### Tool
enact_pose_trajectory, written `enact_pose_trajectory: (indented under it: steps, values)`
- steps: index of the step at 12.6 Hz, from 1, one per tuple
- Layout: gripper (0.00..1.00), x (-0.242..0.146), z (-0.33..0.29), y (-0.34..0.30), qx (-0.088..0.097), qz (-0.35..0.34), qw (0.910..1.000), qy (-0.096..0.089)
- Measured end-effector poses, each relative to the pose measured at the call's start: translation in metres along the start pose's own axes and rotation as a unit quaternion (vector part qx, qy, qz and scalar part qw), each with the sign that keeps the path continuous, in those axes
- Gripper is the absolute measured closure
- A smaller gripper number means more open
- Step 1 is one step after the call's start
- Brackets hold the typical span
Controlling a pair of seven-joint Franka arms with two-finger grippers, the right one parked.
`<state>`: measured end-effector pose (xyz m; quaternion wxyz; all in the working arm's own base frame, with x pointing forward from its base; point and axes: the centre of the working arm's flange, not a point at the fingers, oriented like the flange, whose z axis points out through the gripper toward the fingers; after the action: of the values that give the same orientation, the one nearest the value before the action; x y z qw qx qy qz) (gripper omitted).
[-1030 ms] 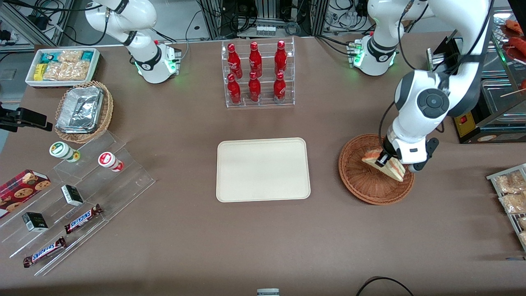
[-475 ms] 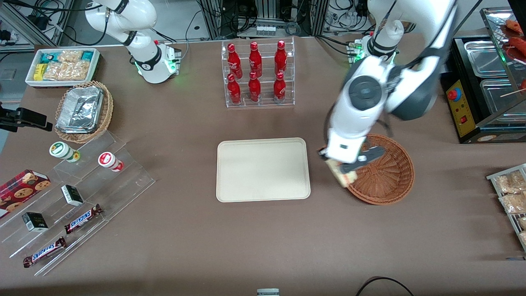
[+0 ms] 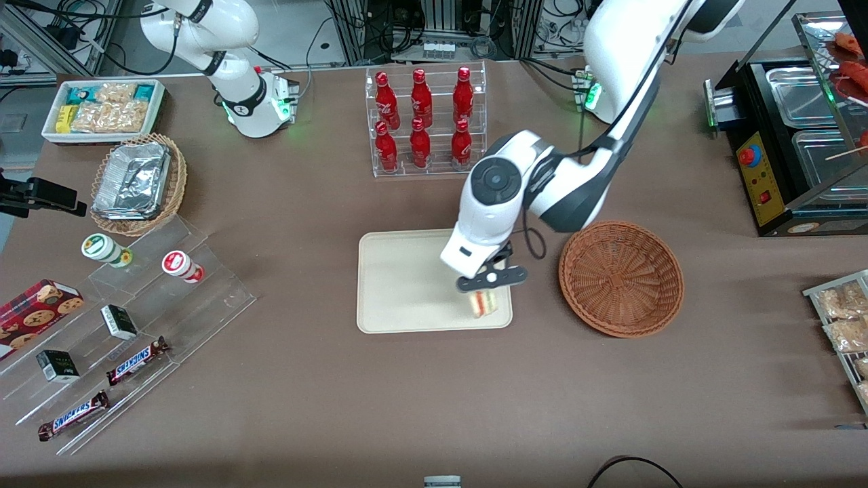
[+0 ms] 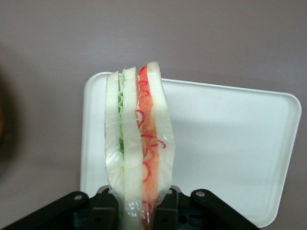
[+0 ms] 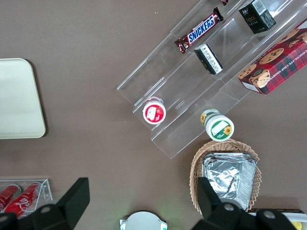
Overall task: Place sandwich from basket to tray
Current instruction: 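Lift the sandwich and carry it over the cream tray, then lower the sandwich onto the tray and open the left gripper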
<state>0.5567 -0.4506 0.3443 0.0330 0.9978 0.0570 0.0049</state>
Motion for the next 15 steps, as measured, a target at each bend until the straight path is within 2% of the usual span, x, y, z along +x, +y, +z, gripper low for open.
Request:
enact_pose_trajectory:
  steps: [2,4,8,10,15]
  values:
    - [0.81,-0.003,0.022,0.016,-0.019,0.019,0.9996,0.001]
    - [0.81,-0.022,0.041,0.039,-0.027,0.04,0.9988,-0.003]
    - [0.81,-0.04,0.076,0.052,-0.021,0.067,0.9974,-0.018]
    - [0.81,-0.043,0.094,0.057,-0.03,0.079,0.9964,-0.013]
    - [0.82,-0.055,0.127,0.061,-0.019,0.098,0.9948,-0.019]
